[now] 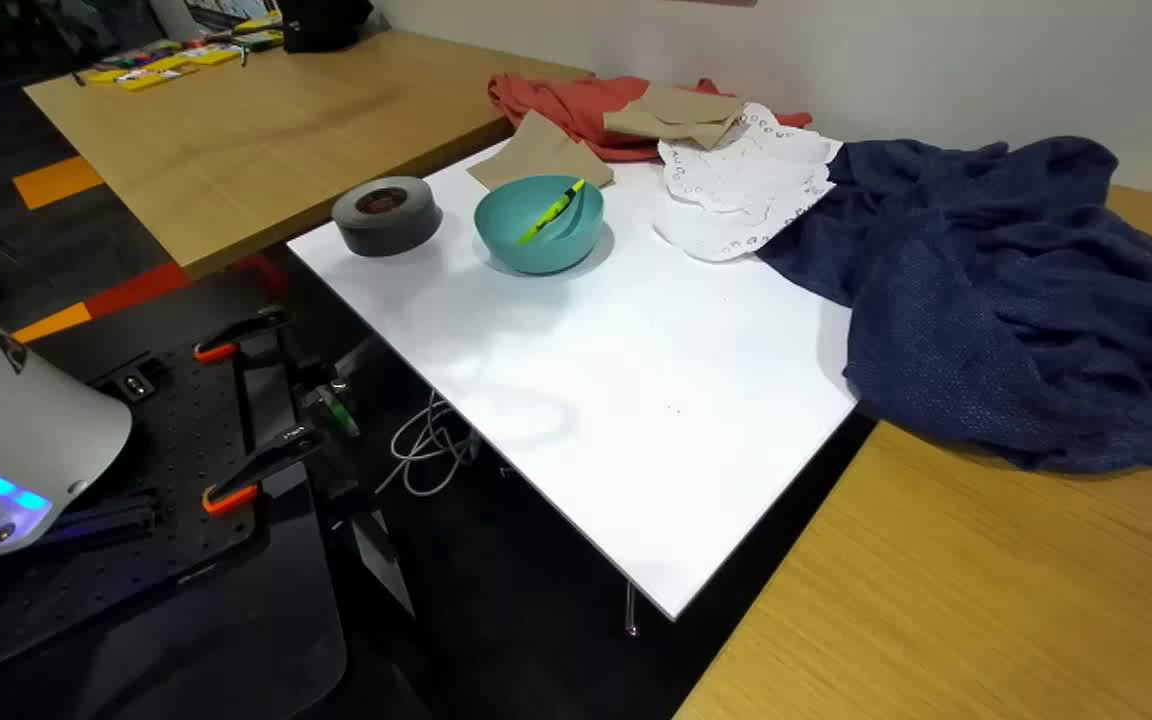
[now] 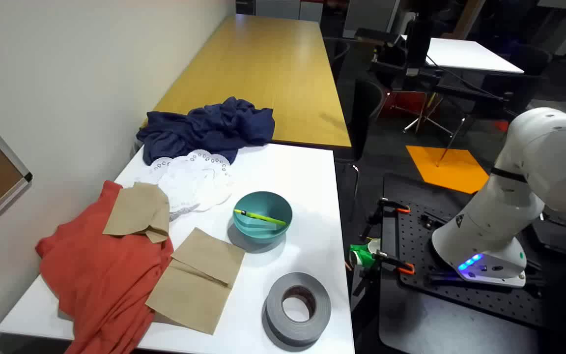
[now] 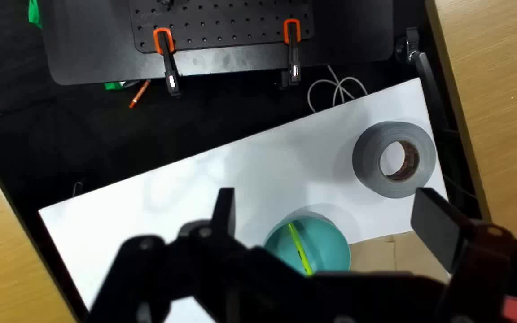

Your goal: Remove the pen from the bowl and put it on the table

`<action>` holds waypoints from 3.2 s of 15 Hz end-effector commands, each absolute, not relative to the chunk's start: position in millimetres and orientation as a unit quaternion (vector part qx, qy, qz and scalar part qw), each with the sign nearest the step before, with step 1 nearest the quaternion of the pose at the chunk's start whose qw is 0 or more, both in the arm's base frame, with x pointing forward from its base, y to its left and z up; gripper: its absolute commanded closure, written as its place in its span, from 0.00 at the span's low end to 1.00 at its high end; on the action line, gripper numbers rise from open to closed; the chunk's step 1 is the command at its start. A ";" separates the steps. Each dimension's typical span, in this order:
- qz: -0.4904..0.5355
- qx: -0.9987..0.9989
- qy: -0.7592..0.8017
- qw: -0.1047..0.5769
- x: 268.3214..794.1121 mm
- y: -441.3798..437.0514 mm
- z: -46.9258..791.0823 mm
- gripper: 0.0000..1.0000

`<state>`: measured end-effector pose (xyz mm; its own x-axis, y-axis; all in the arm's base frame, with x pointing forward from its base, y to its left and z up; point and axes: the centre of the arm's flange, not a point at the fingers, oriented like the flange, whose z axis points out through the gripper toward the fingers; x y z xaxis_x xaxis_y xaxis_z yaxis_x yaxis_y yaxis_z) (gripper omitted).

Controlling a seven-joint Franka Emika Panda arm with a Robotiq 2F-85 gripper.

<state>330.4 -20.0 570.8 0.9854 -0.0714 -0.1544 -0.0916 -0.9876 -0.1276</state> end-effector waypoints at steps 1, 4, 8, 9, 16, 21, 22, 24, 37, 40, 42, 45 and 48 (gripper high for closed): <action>0.075 -0.994 0.041 0.067 330.4 -20.0 570.8 0.00; 0.075 -0.994 0.041 0.067 330.4 -20.0 570.8 0.00; 0.069 -0.995 0.042 0.057 337.2 -17.2 566.7 0.00; 0.062 -0.996 0.035 0.057 342.3 -14.7 563.4 0.00; 0.004 -1.000 0.011 0.025 392.0 11.9 520.0 0.00; -0.045 -0.999 -0.008 0.010 432.8 19.3 464.4 0.00; -0.054 -0.998 -0.007 0.016 441.9 19.3 451.5 0.00; -0.071 -0.997 -0.010 0.019 458.4 21.5 428.3 0.00; -0.062 -0.997 -0.046 0.024 528.9 57.2 294.4 0.00; -0.055 -0.997 -0.053 0.015 542.5 63.8 272.1 0.00; -0.047 -0.997 -0.058 0.007 551.2 68.0 255.7 0.00; -0.034 -0.997 -0.070 -0.006 559.8 73.4 233.1 0.00; -0.023 -0.996 -0.080 -0.011 566.7 77.4 213.7 0.00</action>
